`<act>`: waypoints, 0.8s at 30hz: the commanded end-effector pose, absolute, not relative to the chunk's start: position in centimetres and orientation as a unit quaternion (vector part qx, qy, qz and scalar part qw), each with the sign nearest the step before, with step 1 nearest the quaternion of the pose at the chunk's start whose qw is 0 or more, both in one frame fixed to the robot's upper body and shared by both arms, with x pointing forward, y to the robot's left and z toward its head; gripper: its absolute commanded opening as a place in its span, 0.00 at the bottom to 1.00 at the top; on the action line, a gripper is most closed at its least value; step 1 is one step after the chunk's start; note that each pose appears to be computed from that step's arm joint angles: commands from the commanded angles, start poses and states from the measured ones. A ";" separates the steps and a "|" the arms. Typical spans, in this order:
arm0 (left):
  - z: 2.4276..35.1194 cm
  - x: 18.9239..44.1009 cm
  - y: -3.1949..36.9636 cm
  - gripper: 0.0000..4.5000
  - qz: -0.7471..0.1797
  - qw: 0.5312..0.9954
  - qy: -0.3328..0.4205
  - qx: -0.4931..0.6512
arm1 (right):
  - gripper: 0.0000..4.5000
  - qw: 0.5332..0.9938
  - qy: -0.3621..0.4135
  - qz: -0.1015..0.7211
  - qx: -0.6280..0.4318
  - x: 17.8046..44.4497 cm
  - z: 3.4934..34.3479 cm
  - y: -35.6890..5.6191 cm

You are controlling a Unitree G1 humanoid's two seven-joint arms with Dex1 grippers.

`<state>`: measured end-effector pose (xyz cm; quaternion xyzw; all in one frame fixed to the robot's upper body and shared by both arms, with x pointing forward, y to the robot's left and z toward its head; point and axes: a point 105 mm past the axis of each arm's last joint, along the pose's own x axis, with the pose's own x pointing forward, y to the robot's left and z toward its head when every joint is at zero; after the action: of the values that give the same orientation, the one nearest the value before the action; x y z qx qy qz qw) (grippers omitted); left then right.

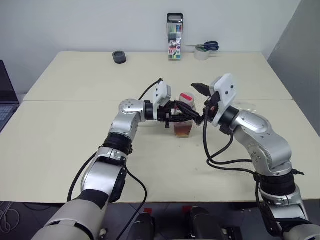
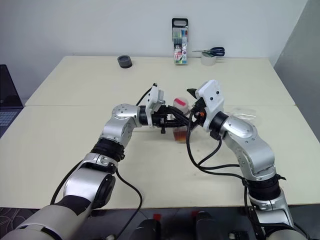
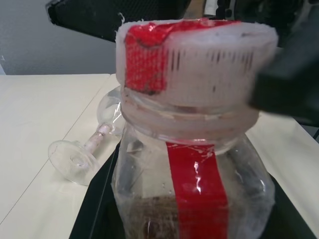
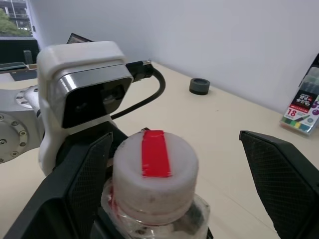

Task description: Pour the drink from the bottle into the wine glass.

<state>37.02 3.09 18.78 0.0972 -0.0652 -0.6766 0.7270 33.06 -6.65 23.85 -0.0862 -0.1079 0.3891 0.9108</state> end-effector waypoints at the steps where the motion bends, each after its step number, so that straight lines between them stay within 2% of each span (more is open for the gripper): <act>1: 20.4 36.8 2.8 0.38 -0.681 0.716 -0.097 0.116 | 0.96 0.915 -0.135 0.373 -0.071 32.9 25.3 -7.6; 24: 20.2 36.9 3.1 0.38 -0.678 0.718 -0.095 0.121 | 0.96 0.919 -0.119 0.365 -0.086 32.5 24.9 -8.8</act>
<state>36.99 3.01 18.66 0.1101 -0.0658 -0.6766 0.7250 32.62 -7.40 23.58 -0.0836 -0.0951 0.3912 0.9116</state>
